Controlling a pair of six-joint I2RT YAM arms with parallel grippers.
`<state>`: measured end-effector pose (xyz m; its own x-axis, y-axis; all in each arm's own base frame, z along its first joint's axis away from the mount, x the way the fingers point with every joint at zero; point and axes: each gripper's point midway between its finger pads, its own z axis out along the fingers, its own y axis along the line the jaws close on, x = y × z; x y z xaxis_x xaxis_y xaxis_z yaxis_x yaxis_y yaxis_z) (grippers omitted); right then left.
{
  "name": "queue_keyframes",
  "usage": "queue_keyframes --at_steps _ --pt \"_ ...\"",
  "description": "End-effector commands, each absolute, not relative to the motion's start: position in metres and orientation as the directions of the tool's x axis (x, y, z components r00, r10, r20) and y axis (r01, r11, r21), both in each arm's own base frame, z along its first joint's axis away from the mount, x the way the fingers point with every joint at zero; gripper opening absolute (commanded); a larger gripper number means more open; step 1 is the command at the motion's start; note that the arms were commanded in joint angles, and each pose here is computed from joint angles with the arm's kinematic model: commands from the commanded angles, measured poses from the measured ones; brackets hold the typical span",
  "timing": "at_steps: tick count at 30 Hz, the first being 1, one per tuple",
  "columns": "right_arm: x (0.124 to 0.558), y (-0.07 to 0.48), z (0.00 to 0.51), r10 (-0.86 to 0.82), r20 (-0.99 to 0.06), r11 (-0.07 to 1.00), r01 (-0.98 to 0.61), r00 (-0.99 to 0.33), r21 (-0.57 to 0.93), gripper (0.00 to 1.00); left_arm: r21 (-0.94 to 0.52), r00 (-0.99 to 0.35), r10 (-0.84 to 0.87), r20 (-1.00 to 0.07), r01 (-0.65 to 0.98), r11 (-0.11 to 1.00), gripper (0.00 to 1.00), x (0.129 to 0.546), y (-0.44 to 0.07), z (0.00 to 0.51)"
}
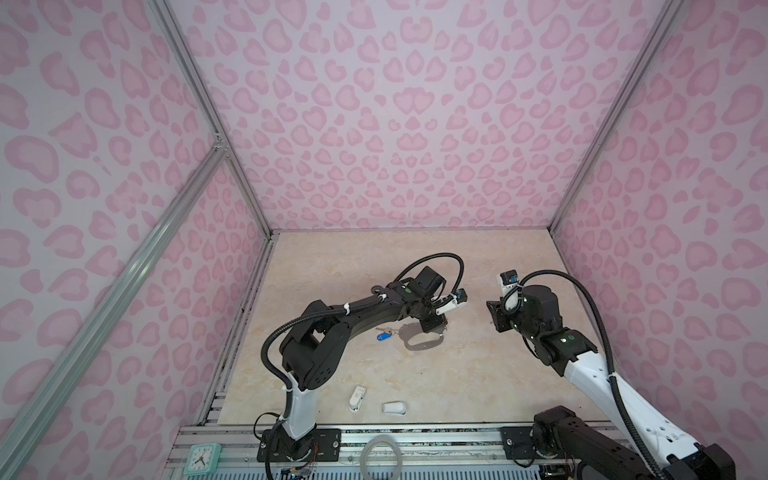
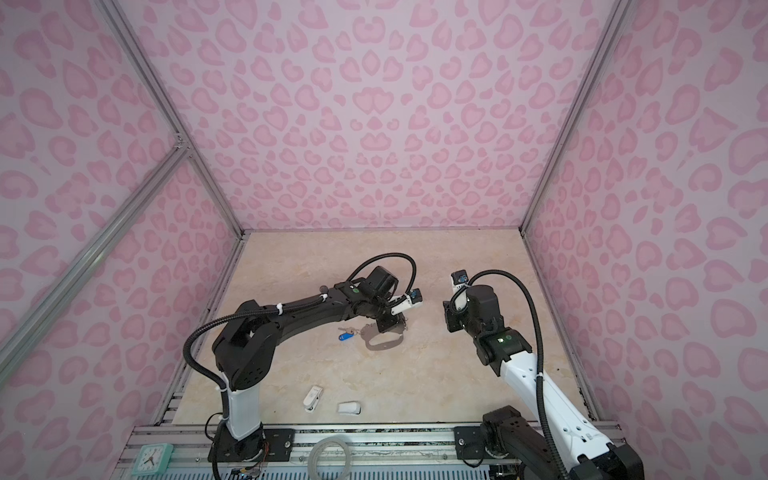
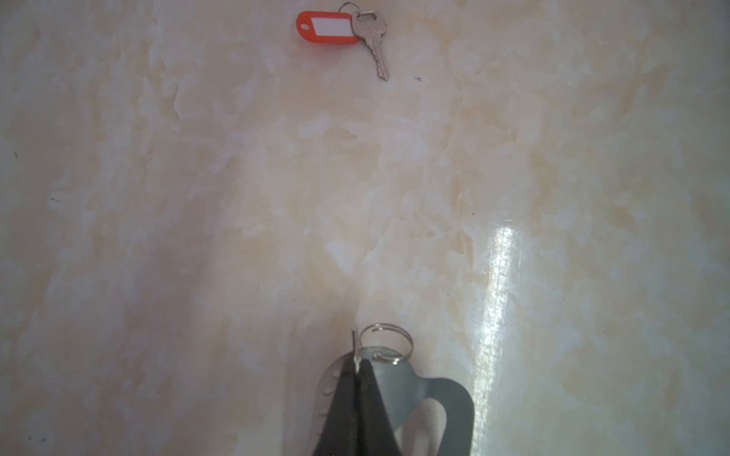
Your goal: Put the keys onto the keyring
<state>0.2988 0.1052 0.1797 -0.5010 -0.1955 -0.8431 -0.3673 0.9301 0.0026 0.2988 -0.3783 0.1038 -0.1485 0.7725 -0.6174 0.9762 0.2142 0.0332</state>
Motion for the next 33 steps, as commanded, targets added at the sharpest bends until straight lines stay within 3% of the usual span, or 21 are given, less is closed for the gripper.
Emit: queue_keyframes --at_steps 1,7,19,25,33 --pt "0.286 0.137 0.195 -0.272 -0.894 0.821 -0.571 -0.356 -0.022 0.4 0.056 -0.042 0.678 -0.734 0.991 0.123 0.03 0.292 -0.383 0.149" --pt "0.265 0.167 0.221 -0.251 -0.956 0.677 -0.733 -0.149 -0.064 0.36 0.093 0.052 0.534 -0.844 0.995 0.049 0.03 0.271 -0.37 0.212" --pt "0.261 0.193 0.284 -0.2 -0.979 0.557 -0.816 0.049 -0.154 0.32 0.182 0.183 0.212 -0.96 0.983 -0.022 0.03 0.249 -0.366 0.308" --pt "0.252 0.203 0.31 -0.148 -0.983 0.486 -0.857 0.112 -0.171 0.3 0.209 0.212 0.083 -0.974 0.977 -0.039 0.03 0.241 -0.368 0.338" --pt "0.239 0.215 0.321 -0.077 -0.99 0.385 -0.912 0.118 -0.139 0.23 0.239 0.244 0.043 -0.969 0.966 -0.095 0.03 0.229 -0.367 0.344"
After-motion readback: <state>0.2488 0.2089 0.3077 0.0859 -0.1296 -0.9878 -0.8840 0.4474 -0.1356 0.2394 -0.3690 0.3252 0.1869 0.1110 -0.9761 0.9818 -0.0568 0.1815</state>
